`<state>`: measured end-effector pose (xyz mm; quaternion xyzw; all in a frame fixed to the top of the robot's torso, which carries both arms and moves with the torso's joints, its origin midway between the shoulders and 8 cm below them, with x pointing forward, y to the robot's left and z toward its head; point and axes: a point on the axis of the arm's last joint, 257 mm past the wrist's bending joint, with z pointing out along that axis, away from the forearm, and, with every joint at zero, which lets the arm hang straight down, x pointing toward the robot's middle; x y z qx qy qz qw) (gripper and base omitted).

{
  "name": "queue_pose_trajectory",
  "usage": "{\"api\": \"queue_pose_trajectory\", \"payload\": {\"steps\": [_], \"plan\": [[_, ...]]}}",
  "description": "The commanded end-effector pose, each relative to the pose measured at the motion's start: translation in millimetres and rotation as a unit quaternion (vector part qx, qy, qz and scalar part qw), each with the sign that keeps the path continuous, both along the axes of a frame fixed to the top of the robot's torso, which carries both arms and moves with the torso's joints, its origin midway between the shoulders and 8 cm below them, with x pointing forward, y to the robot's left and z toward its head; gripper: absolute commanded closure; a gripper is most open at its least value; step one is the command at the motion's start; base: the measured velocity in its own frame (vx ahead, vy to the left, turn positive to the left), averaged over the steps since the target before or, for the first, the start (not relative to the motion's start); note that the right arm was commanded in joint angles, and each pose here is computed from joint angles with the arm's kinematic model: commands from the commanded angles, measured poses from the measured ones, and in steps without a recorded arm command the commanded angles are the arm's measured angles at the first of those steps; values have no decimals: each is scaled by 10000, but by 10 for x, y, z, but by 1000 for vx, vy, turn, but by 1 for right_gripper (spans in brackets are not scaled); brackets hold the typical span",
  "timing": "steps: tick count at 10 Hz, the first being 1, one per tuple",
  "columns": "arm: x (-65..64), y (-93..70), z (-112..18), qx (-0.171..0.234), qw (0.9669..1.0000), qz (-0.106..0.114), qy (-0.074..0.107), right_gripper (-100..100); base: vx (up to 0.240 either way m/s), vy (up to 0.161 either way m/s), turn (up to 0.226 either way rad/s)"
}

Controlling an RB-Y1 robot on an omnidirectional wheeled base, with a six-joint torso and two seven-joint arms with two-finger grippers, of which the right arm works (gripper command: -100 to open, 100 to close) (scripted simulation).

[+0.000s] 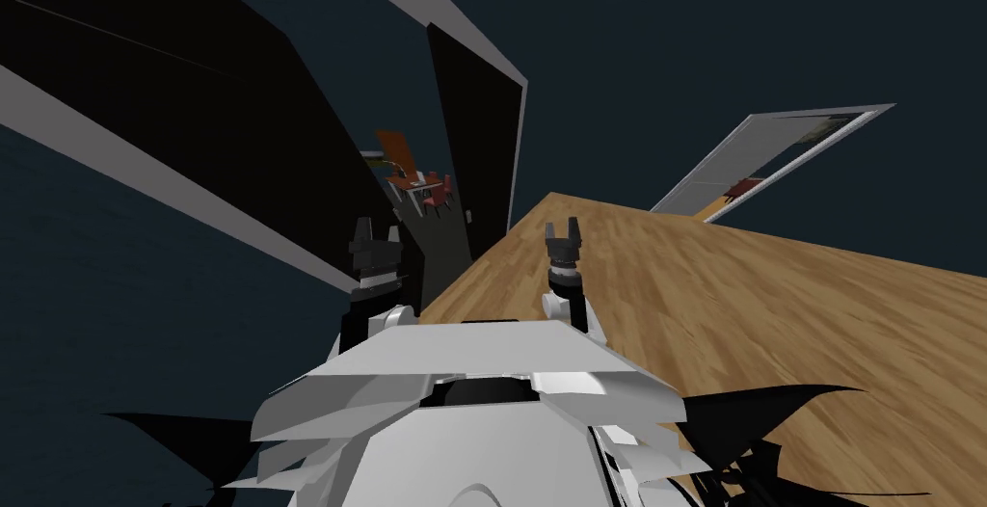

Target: Push the door open

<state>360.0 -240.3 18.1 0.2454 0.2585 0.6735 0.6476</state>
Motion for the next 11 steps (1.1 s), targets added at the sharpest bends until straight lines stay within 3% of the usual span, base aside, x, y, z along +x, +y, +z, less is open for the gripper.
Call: {"api": "queue_pose_trajectory", "payload": {"steps": [1, 11], "plan": [[80, 36, -110, -15, 9999, 38, 100, -100, 84, -17, 57], [537, 248, -840, -135, 9963, 286, 803, -100, 94, -22, 76]]}}
